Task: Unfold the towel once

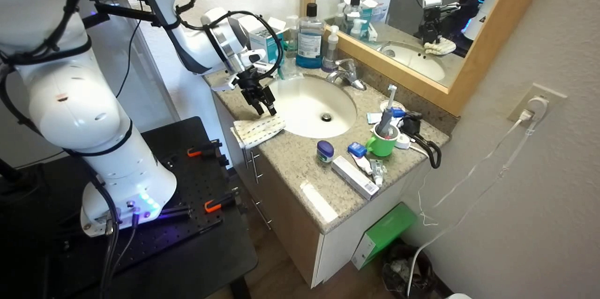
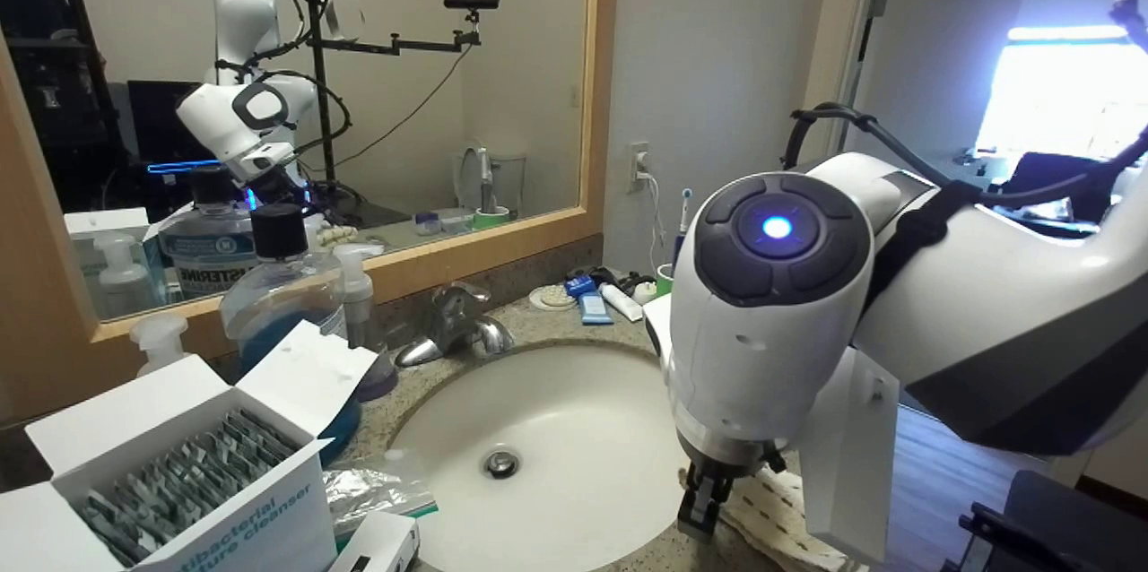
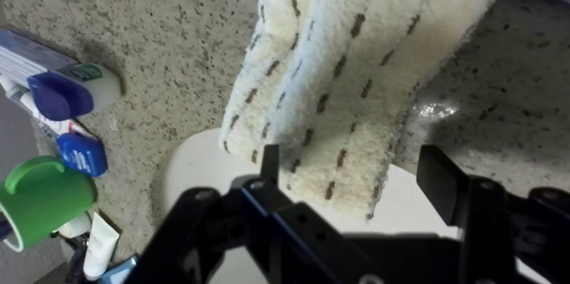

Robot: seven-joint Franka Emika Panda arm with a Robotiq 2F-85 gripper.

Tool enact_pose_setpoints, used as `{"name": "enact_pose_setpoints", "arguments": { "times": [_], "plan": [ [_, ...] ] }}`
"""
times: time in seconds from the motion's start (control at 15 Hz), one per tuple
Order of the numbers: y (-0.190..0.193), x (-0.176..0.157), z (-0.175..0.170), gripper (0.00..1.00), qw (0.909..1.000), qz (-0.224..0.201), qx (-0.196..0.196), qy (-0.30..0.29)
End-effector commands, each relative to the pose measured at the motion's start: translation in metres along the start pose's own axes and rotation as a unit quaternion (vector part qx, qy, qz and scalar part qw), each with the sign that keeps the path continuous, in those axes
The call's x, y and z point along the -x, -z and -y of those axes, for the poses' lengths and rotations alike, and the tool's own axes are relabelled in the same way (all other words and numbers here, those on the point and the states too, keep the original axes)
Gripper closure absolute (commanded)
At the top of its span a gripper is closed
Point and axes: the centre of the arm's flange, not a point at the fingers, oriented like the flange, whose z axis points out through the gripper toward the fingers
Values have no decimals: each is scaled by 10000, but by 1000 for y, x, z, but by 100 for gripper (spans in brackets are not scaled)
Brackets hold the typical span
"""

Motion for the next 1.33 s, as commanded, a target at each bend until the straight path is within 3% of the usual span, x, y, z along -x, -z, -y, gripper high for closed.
{"name": "enact_pose_setpoints", "arguments": {
  "times": [0.0,0.33,0.47,0.73,0.93,1.27],
  "plan": [
    [0,-8,-1,50,10000,75,-15,35],
    [1,-9,-2,89,10000,75,-6,-1],
    [1,-9,-1,98,10000,71,-1,-9],
    [9,-1,-3,97,10000,23,-22,74],
    [16,11,-7,96,9979,1,-278,592],
    [22,29,-21,97,9863,197,-796,1430]
  ]
}}
